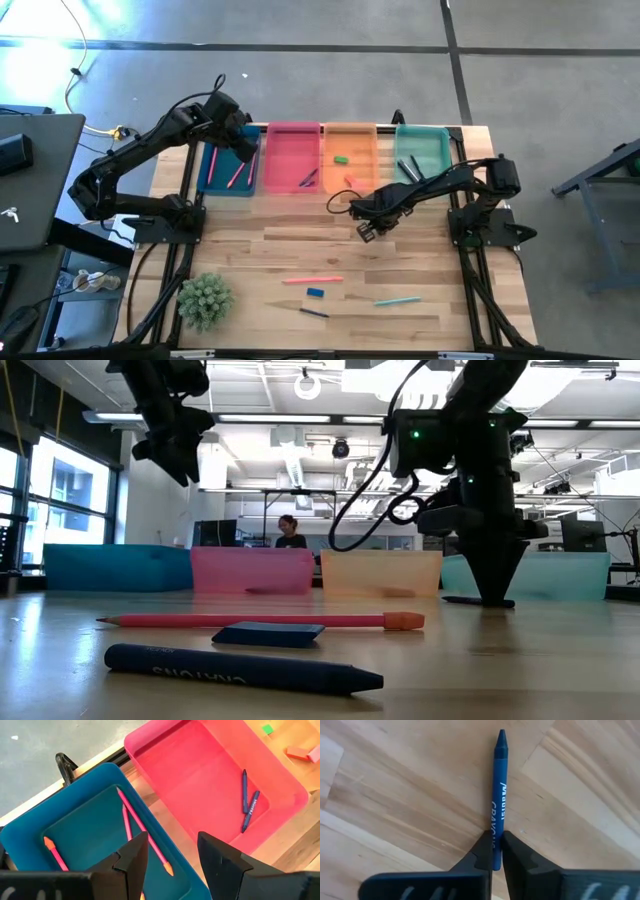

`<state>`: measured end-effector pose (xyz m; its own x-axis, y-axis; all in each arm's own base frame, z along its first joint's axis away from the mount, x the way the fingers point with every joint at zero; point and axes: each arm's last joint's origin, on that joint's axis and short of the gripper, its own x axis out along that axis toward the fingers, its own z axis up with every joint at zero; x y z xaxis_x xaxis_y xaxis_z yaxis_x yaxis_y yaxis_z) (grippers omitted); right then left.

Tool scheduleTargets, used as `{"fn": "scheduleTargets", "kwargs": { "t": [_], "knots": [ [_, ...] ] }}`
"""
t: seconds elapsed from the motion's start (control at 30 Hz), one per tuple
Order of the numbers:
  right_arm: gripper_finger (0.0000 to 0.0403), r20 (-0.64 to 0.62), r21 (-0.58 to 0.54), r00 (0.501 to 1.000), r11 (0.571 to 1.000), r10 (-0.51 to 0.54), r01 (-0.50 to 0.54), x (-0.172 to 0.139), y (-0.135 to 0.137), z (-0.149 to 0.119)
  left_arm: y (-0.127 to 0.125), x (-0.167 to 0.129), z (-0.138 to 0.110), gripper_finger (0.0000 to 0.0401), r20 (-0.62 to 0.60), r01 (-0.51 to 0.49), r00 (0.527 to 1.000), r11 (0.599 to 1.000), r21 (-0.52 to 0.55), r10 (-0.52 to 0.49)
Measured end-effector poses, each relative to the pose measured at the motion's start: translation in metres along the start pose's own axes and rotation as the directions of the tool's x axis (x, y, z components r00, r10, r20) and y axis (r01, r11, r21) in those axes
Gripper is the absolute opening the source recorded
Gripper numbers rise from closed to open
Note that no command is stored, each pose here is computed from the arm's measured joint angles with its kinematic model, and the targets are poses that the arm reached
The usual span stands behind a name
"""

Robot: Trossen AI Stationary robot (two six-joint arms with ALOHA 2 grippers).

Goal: Sort crayons/erasers/pens/pencils in bins
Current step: Put the top blue crayon into the pink bin

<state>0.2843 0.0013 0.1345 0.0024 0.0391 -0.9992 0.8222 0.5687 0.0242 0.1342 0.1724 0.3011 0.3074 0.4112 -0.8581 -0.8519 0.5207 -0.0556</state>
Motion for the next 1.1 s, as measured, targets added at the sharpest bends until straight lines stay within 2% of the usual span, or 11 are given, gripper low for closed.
{"fn": "scheduleTargets", "kwargs": {
  "t": [0.1, 0.2, 0.4, 0.6, 0.83, 0.93, 1.1],
  "knots": [
    [0.0009, 0.019, -0.048, 1.0, 0.999, 0.021, -0.02, -0.003, 0.002, -0.002, 0.0, 0.0, 0.0, 0.0161, -0.002, 0.016, 1.0, 1.0, -0.001, -0.016],
    [0.0008, 0.038, -0.075, 0.998, 0.996, 0.046, -0.043, -0.005, 0.005, -0.004, -0.002, 0.0, 0.0, 0.0161, -0.012, 0.085, 0.996, 0.996, -0.001, -0.085],
    [0.0008, 0.046, -0.148, 0.986, 0.977, 0.162, -0.153, -0.012, 0.017, -0.009, -0.006, 0.0, -0.001, 0.0164, -0.018, 0.131, 0.991, 0.991, 0.007, -0.13],
    [0.0008, 0.11, -0.191, 0.951, 0.945, 0.289, -0.265, -0.016, 0.031, -0.006, -0.01, 0.0, -0.001, 0.0195, -0.026, 0.169, 0.985, 0.985, 0.018, -0.169],
    [0.0008, 0.175, -0.249, 0.901, 0.903, 0.397, -0.349, -0.021, 0.04, 0.002, -0.018, 0.0, -0.002, 0.023, -0.027, 0.206, 0.978, 0.977, 0.051, -0.205],
    [0.0008, 0.206, -0.258, 0.875, 0.887, 0.438, -0.383, -0.024, 0.042, 0.008, -0.025, -0.001, -0.003, 0.0231, -0.045, 0.286, 0.958, 0.951, 0.121, -0.283],
    [0.0008, 0.269, -0.282, 0.815, 0.851, 0.514, -0.444, -0.03, 0.046, 0.02, -0.036, -0.002, -0.005, 0.0232, -0.068, 0.394, 0.918, 0.879, 0.269, -0.39]
  ]
}}
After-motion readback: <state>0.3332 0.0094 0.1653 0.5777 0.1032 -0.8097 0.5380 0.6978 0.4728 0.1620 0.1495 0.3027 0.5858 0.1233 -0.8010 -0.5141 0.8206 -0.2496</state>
